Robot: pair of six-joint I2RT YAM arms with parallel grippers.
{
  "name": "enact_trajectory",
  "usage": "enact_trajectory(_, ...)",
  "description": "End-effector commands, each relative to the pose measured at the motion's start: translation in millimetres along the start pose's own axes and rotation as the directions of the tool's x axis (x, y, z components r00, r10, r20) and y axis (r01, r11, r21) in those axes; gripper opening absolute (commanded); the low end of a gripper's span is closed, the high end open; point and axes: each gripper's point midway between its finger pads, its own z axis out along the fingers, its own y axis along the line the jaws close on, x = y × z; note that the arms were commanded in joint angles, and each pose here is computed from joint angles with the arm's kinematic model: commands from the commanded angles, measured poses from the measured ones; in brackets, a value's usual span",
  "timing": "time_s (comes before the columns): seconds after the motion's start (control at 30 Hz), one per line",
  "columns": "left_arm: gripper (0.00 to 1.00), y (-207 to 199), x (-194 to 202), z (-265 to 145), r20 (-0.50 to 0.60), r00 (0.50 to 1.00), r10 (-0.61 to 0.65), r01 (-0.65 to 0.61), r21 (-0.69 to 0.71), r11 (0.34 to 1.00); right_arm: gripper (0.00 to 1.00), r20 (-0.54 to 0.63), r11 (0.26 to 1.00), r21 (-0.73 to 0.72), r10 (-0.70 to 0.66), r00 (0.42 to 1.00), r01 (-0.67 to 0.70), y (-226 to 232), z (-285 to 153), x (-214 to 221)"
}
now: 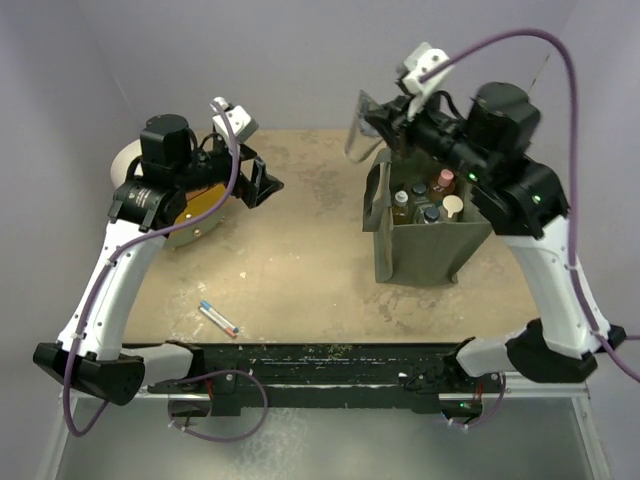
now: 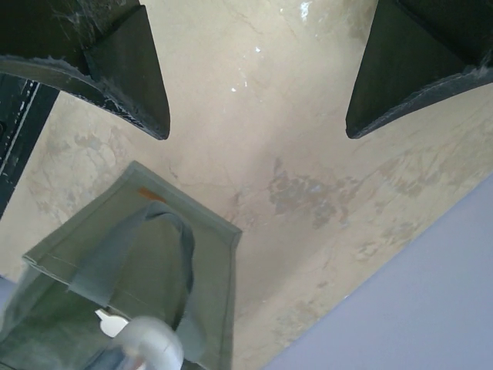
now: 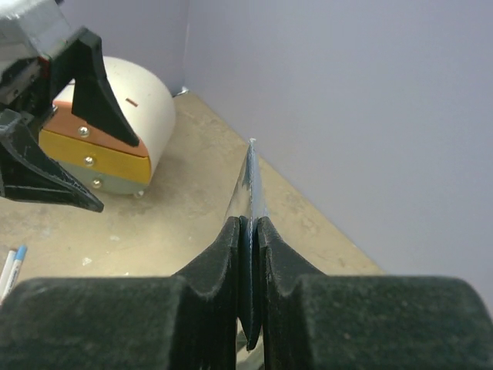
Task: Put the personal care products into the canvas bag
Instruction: Place the care product in the canvas bag.
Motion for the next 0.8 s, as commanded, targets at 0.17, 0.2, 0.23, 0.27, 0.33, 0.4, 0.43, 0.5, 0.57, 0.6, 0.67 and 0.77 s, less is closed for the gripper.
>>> enact_trajectory(0.17,0.96,-43,-7,28,0.039,0.987,0.154,-0.159,0.190,0.969,0.00,0.126,0.977,0.212,-0.056,0.990,0.029,-49,-83,-35)
enact_trajectory(0.2,0.96,-49,-6,32,0.037,0.983,0.178,-0.182,0.209,0.961,0.00,0.118,0.974,0.224,-0.049,0.992,0.021,-52,-86,-30)
enact_trajectory(0.23,0.96,-57,-5,37,0.036,0.979,0.200,-0.203,0.231,0.952,0.00,0.106,0.972,0.235,-0.040,0.994,0.014,-55,-90,-24)
enact_trajectory(0.27,0.96,-64,-3,42,0.037,0.975,0.221,-0.223,0.255,0.941,0.00,0.102,0.969,0.249,-0.035,0.994,0.009,-58,-95,-21)
enact_trajectory(0.33,0.95,-78,1,52,0.038,0.966,0.257,-0.257,0.294,0.921,0.00,0.083,0.961,0.276,-0.022,0.996,-0.002,-66,-102,-9)
enact_trajectory(0.4,0.93,-92,7,63,0.040,0.956,0.289,-0.286,0.339,0.896,0.00,0.068,0.959,0.284,-0.005,0.998,-0.015,-69,-106,1)
enact_trajectory(0.43,0.92,-100,11,69,0.041,0.952,0.304,-0.298,0.360,0.884,0.00,0.060,0.958,0.284,0.006,0.998,-0.023,-70,-108,6)
enact_trajectory(0.5,0.90,-112,17,82,0.049,0.942,0.332,-0.323,0.396,0.859,0.00,0.049,0.962,0.270,0.019,0.999,-0.031,-69,-110,13)
enact_trajectory(0.57,0.87,-121,22,96,0.054,0.934,0.354,-0.343,0.414,0.843,0.00,0.037,0.967,0.250,0.032,0.999,-0.040,-66,-111,22)
enact_trajectory(0.6,0.86,-126,24,104,0.057,0.931,0.361,-0.350,0.424,0.835,0.00,0.033,0.969,0.242,0.039,0.999,-0.046,-65,-111,25)
enact_trajectory(0.67,0.86,-134,30,121,0.055,0.922,0.384,-0.368,0.440,0.819,0.00,0.019,0.971,0.232,0.058,0.998,-0.061,-65,-111,33)
enact_trajectory(0.77,0.86,-148,39,146,0.047,0.912,0.408,-0.382,0.461,0.801,0.00,0.006,0.970,0.231,0.074,0.997,-0.073,-65,-112,42)
